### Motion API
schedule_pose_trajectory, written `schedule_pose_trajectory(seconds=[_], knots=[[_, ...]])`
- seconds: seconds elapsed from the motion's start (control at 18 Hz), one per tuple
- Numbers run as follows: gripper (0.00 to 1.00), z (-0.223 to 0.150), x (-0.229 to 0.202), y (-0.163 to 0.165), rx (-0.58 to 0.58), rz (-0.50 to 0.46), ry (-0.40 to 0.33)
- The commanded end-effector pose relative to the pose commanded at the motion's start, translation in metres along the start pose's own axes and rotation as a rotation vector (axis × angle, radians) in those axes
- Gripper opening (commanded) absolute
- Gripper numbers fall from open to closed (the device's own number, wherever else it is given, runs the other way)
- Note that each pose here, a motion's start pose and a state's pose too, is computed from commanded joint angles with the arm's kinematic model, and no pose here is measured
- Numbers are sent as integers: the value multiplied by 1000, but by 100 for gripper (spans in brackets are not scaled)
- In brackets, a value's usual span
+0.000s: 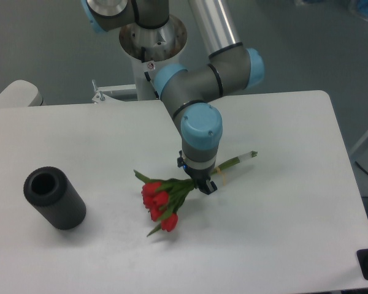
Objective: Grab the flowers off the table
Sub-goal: 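Lift the grasped tulips off the table and pull them back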
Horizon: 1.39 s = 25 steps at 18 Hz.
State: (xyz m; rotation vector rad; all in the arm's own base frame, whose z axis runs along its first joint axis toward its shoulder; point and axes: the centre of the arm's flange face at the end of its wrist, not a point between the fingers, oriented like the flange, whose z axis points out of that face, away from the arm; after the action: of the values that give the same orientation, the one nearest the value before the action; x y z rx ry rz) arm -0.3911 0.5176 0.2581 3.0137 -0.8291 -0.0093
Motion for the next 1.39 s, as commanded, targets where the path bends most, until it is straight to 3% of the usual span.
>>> schedule_pose_trajectory(seconds=[0.56, 1.39], knots=[[0, -4, -56, -14, 7, -98, -2], [2, -1, -54, -24, 0, -86, -2]])
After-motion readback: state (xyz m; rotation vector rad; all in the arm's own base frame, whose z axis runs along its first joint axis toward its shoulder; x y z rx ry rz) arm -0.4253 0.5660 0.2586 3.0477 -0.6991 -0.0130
